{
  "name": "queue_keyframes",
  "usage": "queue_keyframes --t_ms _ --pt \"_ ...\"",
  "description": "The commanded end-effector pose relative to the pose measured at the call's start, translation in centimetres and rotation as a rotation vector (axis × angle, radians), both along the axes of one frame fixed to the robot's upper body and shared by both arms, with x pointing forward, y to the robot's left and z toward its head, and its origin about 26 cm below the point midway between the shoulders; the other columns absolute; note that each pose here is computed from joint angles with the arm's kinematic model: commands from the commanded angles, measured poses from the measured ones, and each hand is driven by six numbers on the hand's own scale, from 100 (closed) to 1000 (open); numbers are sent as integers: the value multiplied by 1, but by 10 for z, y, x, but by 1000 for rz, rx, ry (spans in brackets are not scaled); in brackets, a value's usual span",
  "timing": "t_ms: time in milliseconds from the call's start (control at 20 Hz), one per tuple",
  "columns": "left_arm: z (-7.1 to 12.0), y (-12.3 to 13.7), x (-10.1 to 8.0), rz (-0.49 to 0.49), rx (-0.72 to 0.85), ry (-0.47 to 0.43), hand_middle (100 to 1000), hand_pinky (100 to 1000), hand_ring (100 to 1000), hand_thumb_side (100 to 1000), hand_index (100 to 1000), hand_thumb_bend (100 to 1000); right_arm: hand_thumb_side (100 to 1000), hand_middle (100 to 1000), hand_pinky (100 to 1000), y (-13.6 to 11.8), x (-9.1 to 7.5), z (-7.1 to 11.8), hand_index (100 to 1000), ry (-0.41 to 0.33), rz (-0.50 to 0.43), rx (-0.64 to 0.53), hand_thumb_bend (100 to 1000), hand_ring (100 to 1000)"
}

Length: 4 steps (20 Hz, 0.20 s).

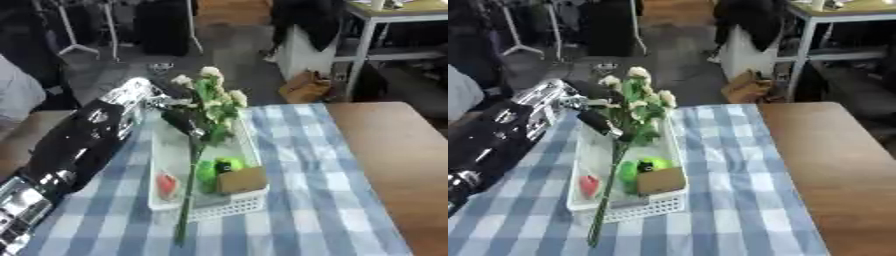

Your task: Pick up objects on the table and place them in the box.

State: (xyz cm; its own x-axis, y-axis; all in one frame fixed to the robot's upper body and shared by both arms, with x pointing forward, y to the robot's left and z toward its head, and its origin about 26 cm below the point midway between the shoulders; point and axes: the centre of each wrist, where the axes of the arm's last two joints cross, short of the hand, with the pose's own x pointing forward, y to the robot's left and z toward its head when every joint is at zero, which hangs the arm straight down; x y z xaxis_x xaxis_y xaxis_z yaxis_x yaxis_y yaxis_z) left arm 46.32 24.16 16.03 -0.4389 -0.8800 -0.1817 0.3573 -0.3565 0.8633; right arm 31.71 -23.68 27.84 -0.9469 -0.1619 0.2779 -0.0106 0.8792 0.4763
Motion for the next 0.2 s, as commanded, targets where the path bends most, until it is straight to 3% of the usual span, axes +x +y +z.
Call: queue_keyframes --t_ms 50,150,200 --pt "22 4 3 5 0 -58 1000 1000 1000 927 1000 732 608 548 618 2 -3 7 524 -28 13 -9 100 592" --pt "25 3 3 5 -20 -72 1000 1000 1000 929 1000 688 608 548 618 2 -3 7 524 -28 13 -9 100 592" --pt "30 0 2 0 -52 -95 1000 1000 1000 934 1000 365 608 548 618 2 -3 7 524 -28 13 -9 100 592"
